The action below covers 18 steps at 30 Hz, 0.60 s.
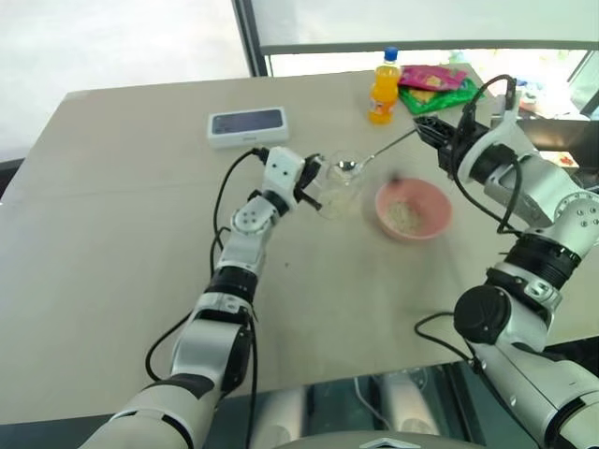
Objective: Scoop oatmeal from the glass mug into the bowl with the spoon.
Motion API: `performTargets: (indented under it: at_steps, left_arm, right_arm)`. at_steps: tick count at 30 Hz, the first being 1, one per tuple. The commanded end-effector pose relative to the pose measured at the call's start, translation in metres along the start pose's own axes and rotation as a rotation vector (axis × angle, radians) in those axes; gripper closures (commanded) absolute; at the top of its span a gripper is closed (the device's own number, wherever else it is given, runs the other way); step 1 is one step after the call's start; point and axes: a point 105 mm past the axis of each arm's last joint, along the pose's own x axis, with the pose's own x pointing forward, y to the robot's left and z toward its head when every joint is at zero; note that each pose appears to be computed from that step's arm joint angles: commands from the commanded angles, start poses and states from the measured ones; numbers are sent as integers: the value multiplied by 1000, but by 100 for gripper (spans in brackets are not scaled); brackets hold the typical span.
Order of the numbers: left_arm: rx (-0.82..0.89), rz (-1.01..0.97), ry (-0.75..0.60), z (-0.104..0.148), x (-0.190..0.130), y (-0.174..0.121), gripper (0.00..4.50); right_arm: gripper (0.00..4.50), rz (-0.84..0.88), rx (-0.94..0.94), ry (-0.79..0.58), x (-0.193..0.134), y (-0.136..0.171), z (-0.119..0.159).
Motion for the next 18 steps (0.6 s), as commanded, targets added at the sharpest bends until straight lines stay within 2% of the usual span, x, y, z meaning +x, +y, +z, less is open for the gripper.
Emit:
performTargets:
  at_steps: [1, 8, 18]
  left_arm:
    - [1, 11, -40, 6, 1, -1, 446]
    - [-2, 15, -21, 1, 2, -1, 446]
    - [-7, 23, 0, -6, -1, 2, 446]
  right_arm:
    - [450, 62, 25, -51, -7, 14, 8]
    - [450, 93, 52, -52, -13, 25, -1]
    - [450, 72, 60, -102, -34, 19, 17]
